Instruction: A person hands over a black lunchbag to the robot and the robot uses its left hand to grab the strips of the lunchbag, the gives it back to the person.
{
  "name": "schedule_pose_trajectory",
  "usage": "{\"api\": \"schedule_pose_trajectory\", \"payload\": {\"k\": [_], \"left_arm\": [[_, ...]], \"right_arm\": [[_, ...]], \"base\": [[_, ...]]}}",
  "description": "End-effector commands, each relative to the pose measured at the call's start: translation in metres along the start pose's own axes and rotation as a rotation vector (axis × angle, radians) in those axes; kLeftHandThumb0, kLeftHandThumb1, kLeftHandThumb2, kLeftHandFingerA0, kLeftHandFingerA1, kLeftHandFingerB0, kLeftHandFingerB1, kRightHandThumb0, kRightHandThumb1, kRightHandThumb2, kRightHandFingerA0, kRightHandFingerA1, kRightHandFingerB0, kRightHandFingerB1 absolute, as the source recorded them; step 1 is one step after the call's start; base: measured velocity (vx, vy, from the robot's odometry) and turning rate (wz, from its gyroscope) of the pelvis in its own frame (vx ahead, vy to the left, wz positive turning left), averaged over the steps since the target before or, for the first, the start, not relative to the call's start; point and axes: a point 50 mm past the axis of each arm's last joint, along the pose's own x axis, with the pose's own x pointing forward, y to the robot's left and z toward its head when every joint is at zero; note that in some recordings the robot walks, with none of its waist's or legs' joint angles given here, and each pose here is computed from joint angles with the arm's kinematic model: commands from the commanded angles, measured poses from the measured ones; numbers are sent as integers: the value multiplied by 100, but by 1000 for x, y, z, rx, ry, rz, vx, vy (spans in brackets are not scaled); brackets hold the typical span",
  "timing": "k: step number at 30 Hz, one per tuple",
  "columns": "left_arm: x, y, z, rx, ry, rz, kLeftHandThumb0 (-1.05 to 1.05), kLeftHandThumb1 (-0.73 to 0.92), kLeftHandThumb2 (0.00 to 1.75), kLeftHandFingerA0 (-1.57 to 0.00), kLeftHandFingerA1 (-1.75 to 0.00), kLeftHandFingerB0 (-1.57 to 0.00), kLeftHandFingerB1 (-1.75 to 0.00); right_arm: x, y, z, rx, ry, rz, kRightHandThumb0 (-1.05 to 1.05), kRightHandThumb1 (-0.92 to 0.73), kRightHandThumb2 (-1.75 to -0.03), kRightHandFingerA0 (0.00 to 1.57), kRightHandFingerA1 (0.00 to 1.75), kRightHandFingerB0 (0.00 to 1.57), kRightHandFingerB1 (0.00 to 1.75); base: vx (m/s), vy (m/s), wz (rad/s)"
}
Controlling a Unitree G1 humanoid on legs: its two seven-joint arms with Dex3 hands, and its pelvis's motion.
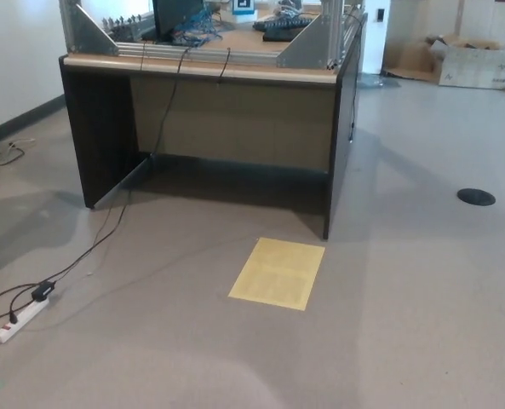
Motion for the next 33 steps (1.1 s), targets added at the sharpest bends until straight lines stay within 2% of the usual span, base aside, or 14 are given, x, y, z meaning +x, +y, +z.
{"api": "schedule_pose_trajectory", "payload": {"k": [1, 7, 8, 13, 15, 16, 17, 23, 33], "left_arm": [[1, 47, 51, -4, -426, 199, -32, 47, 60, -28, -36, -27, -34], [1, 65, 113, -19, -676, 216, -25, 47, 57, -27, -34, -26, -32], [-2, 72, 146, -25, -792, 221, -14, 39, 89, -11, -51, -11, -50], [-22, 80, 220, -43, -1026, 219, -16, 41, 90, -8, -50, -8, -50], [-28, 81, 238, -28, -1086, 221, -16, 41, 90, -6, -49, -6, -50], [-32, 81, 249, -18, -1125, 224, -31, 47, 58, -17, -31, -15, -32], [-38, 81, 263, 2, -1173, 231, -37, 46, 59, -17, -31, -14, -34], [-69, 80, 337, 34, -1377, 228, -37, 45, 59, -17, -31, -13, -33], [-94, 72, 409, 56, -1482, 246, -38, 42, 59, -15, -31, -11, -34]], "right_arm": [[3, -16, 26, 22, -220, -110, -39, -63, -59, 62, 47, 31, 31], [2, -15, 24, 19, -223, -103, -39, -64, -59, 62, 47, 31, 31], [3, -15, 26, 22, -229, -104, -38, -64, -59, 62, 47, 31, 31], [3, -15, 25, 32, -227, -106, -41, -63, -59, 63, 47, 32, 31], [3, -15, 24, 29, -230, -106, -41, -64, -59, 63, 46, 31, 31], [3, -15, 25, 34, -233, -107, -40, -63, -59, 63, 47, 31, 31], [3, -15, 25, 36, -232, -104, -40, -64, -59, 60, 46, 31, 31], [3, -17, 25, 37, -235, -109, -39, -63, -59, 62, 46, 31, 31], [2, -16, 24, 58, -241, -105, -41, -64, -59, 60, 46, 30, 31]], "base": [[0, 0, 0], [0, 0, 0], [0, 0, 0], [0, 0, 0], [0, 0, 0], [0, 0, 0], [0, 0, 0], [0, 0, 0], [0, 0, 0]]}}
